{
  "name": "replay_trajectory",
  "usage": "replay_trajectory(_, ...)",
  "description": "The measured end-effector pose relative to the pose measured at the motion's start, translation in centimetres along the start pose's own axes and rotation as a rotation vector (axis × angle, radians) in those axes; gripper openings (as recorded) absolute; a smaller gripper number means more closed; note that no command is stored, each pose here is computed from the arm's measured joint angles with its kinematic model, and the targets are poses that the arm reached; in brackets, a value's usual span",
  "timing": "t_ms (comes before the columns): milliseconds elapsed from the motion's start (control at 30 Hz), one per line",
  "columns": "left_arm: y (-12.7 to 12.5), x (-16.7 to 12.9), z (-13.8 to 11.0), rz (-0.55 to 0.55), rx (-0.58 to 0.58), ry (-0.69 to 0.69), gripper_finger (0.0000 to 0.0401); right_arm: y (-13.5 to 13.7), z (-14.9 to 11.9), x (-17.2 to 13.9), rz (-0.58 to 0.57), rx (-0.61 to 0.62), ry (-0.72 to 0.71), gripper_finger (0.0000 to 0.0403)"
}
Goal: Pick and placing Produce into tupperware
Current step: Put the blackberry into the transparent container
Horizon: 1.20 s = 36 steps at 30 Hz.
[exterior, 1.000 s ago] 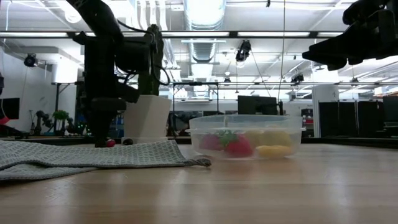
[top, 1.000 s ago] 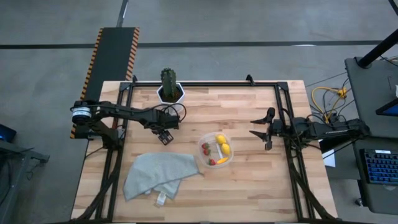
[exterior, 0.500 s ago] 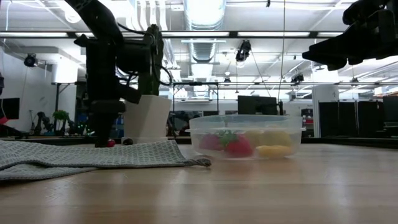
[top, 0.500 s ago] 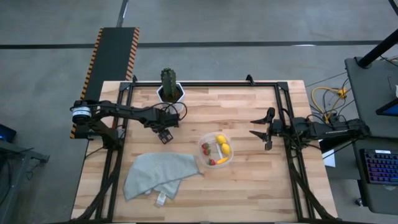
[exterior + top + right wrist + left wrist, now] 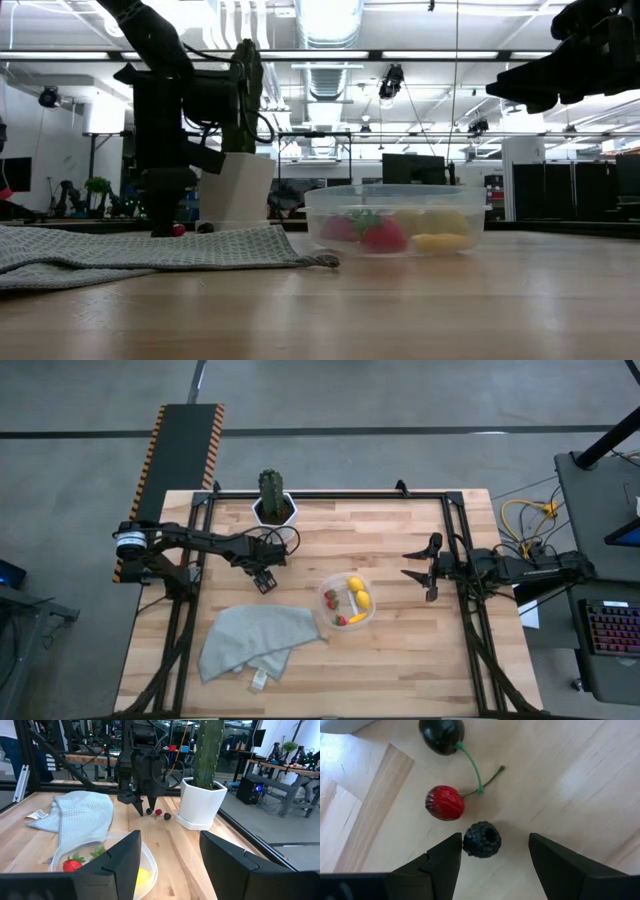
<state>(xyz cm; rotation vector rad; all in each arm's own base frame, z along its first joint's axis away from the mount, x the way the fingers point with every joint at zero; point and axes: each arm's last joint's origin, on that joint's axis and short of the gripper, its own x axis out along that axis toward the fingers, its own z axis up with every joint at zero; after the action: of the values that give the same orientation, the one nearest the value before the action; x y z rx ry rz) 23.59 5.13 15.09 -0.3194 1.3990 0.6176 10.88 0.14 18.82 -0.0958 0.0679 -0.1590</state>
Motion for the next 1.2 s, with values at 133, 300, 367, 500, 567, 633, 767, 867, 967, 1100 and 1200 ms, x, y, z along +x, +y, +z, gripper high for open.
replay_trajectory(133, -0.01, -0.02, 0.01, -0.001, 0.007, -0.001, 0.0217, 0.0, 0.0, 0.0, 0.0, 0.0, 0.0, 0.0194)
replay_trajectory(300, 0.01, 0.01, -0.01, -0.001, 0.009, 0.0, 0.0217, 0.0, 0.0, 0.0, 0.0, 0.0, 0.0, 0.0194)
replay_trajectory(367, 0.01, 0.02, -0.02, 0.0, 0.009, 0.0, 0.0217, 0.0, 0.0, 0.0, 0.0, 0.0, 0.0, 0.0194)
replay_trajectory(500, 0.01, 0.02, -0.02, -0.001, 0.027, 0.0, 0.0216, 0.0, 0.0, 0.0, 0.0, 0.0, 0.0, 0.0194)
replay_trajectory(567, 0.0, 0.0, 0.0, -0.009, 0.029, 0.003, 0.0209, 0.0, 0.0, 0.0, 0.0, 0.0, 0.0, 0.0194)
replay_trajectory(633, 0.02, 0.0, -0.01, -0.012, 0.031, 0.007, 0.0197, 0.0, 0.0, 0.0, 0.0, 0.0, 0.0, 0.0194)
replay_trajectory(767, 0.04, 0.06, -0.07, -0.019, 0.032, 0.012, 0.0161, 0.0, 0.0, 0.0, 0.0, 0.0, 0.0, 0.0194)
replay_trajectory(867, 0.06, 0.07, -0.08, -0.023, 0.036, 0.016, 0.0133, 0.0, 0.0, 0.0, 0.0, 0.0, 0.0, 0.0194)
replay_trajectory(967, 0.08, 0.09, -0.1, -0.022, 0.049, 0.017, 0.0108, 0.0, 0.0, 0.0, 0.0, 0.0, 0.0, 0.0194)
replay_trajectory(1100, 0.12, 0.1, -0.09, -0.02, 0.053, 0.017, 0.0082, 0.0, 0.01, 0.0, 0.0, 0.0, -0.001, 0.0194)
replay_trajectory(1200, 0.13, 0.11, -0.12, -0.019, 0.054, 0.019, 0.0067, 0.0, 0.01, 0.0, 0.0, 0.0, -0.001, 0.0194)
